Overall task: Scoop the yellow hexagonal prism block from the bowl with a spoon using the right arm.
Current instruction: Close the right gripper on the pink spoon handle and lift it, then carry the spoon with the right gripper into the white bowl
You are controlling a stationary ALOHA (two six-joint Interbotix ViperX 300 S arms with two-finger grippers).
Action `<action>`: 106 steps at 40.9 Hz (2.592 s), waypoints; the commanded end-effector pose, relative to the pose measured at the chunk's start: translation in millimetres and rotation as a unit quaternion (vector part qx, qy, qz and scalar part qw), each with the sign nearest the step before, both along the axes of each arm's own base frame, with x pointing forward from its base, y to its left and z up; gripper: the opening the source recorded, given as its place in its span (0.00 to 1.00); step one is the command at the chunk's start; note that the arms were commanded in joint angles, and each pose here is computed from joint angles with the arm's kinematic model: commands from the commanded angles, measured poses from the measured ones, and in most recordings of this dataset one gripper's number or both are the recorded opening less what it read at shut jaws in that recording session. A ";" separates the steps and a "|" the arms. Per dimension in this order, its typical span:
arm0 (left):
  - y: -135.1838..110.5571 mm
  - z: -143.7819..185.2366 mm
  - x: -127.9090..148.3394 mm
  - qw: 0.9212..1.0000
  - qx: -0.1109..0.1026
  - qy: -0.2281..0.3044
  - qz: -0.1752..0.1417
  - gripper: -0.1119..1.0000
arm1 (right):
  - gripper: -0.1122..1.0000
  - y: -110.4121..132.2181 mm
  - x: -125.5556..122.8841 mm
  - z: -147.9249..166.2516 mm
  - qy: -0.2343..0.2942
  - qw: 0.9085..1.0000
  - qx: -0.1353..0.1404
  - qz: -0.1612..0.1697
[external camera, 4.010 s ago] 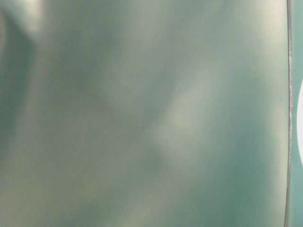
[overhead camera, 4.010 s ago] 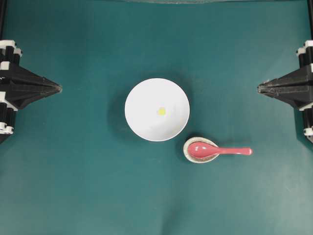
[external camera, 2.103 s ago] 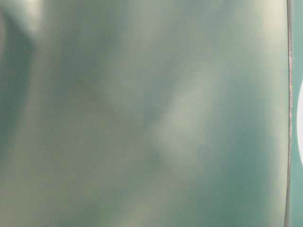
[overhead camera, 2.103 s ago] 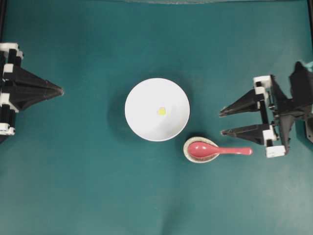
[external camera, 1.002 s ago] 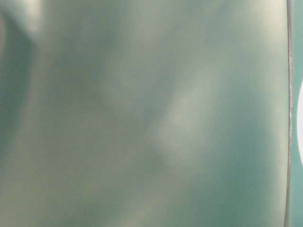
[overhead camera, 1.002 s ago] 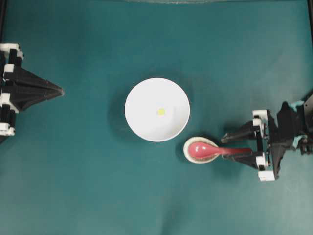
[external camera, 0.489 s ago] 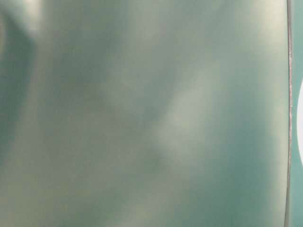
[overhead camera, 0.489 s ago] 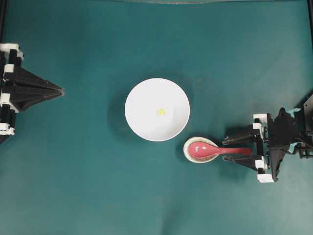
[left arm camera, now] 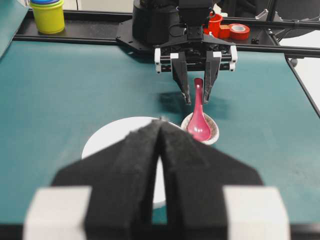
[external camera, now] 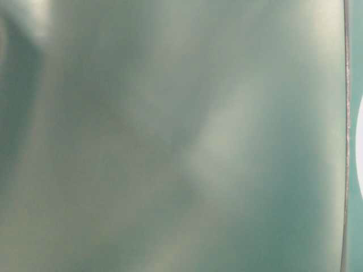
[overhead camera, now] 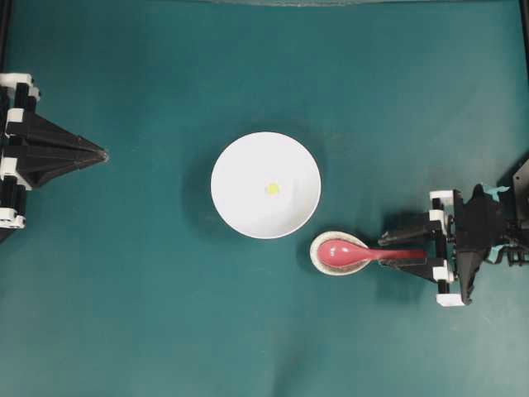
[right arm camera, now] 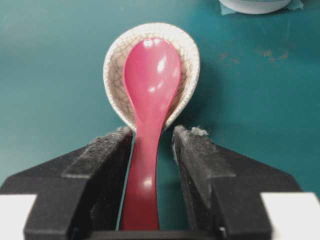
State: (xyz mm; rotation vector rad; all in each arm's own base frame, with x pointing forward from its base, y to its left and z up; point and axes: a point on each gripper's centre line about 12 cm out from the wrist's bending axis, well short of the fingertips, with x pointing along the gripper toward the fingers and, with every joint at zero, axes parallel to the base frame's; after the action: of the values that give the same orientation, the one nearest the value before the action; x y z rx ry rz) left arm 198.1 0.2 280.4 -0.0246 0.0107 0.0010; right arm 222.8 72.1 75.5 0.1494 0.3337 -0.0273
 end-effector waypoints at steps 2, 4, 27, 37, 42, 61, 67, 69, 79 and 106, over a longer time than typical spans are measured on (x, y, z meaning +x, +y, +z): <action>0.2 11.3 2.8 1.000 0.002 -0.014 0.000 0.09 | 0.50 3.9 3.0 1.9 -0.002 1.000 0.000 0.006; 0.2 12.0 2.8 1.000 0.002 -0.015 0.000 0.09 | 0.49 3.8 2.8 1.5 0.000 1.000 0.000 0.006; 0.2 11.3 2.8 1.000 0.002 -0.014 0.000 0.09 | 0.49 5.4 4.9 2.4 -0.002 1.000 -0.017 0.013; 0.2 12.0 2.8 1.000 0.002 -0.015 0.000 0.09 | 0.49 5.5 5.5 3.1 -0.005 1.000 -0.017 0.012; 0.2 11.5 2.8 1.000 0.002 -0.015 0.000 0.09 | 0.41 5.2 5.8 6.0 -0.013 1.000 -0.016 0.011; 0.1 12.3 2.6 1.000 0.005 -0.015 0.000 0.09 | 0.30 5.8 6.0 41.3 -0.044 0.999 0.028 0.014; 0.1 12.7 2.8 1.000 0.005 -0.018 0.000 0.09 | 0.30 0.8 11.7 58.9 -0.051 0.998 0.042 0.005; 0.1 13.2 2.6 1.000 0.005 -0.019 0.000 0.09 | 0.30 -1.3 14.2 64.3 -0.052 0.998 0.045 0.002; 0.1 15.2 2.0 1.000 0.009 -0.027 0.000 0.09 | 0.30 -21.7 34.4 97.5 -0.043 0.997 0.061 -0.028; 0.1 16.1 2.0 0.999 0.011 -0.031 0.000 0.09 | 0.30 -95.6 91.1 159.4 0.133 0.984 0.108 -0.047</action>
State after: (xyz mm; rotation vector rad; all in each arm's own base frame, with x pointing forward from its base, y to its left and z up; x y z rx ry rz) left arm 197.7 0.1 284.6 -0.0078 -0.0184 -0.0003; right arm 306.9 -19.2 221.7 0.3825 0.5867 -0.1197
